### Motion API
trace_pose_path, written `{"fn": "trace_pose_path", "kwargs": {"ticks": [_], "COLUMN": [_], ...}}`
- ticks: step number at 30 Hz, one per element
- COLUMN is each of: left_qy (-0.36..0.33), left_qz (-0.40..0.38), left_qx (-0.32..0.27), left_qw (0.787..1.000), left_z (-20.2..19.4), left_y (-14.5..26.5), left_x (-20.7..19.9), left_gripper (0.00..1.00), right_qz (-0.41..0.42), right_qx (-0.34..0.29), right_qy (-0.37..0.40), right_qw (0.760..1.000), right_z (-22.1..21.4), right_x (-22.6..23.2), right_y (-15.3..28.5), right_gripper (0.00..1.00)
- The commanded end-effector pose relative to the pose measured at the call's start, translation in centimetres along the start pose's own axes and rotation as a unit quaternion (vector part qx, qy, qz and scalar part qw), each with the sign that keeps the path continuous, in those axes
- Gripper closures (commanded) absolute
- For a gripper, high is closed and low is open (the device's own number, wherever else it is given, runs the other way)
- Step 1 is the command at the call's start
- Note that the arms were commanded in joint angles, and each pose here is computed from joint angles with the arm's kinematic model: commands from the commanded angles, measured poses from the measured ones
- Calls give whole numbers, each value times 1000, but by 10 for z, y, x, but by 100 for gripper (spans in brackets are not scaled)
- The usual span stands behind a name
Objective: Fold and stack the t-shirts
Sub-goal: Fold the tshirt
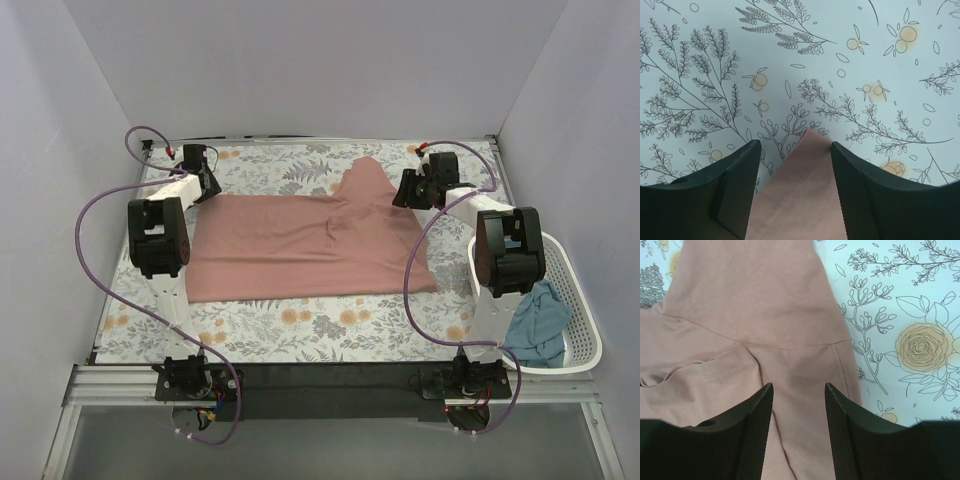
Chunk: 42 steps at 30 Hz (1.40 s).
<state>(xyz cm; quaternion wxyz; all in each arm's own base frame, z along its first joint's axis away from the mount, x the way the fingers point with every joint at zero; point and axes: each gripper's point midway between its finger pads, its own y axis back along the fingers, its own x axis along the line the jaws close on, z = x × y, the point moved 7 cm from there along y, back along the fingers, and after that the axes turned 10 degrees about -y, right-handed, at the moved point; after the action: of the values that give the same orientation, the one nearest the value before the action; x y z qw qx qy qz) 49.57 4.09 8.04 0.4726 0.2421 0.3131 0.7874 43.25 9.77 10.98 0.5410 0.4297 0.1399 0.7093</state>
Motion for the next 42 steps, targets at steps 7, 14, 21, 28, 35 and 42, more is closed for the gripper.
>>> {"fn": "trace_pose_path", "kwargs": {"ticks": [7,14,21,28,35,42], "left_qy": [-29,-39,-49,-62,-65,-64], "left_qz": [5,2,-12,-7,-8,-9], "left_qx": [10,43,86,85,82,84], "left_qw": [1000,998,995,994,994,994], "left_z": [5,-8,-28,-29,-30,-32], "left_y": [-5,-16,-19,-19,-19,-20], "left_x": [0,-2,-7,-4,-3,-3], "left_gripper": [52,53,70,100,100,100], "right_qz": [-18,-25,-39,-61,-53,-46], "right_qx": [-9,-25,-35,-54,-22,20], "right_qy": [23,41,54,78,89,88], "right_qw": [1000,999,997,994,994,995], "right_z": [2,14,22,45,54,38], "right_x": [-3,-2,-5,-9,-12,-18], "right_y": [8,10,7,-7,-33,-42], "right_gripper": [48,48,48,45,47,53]}}
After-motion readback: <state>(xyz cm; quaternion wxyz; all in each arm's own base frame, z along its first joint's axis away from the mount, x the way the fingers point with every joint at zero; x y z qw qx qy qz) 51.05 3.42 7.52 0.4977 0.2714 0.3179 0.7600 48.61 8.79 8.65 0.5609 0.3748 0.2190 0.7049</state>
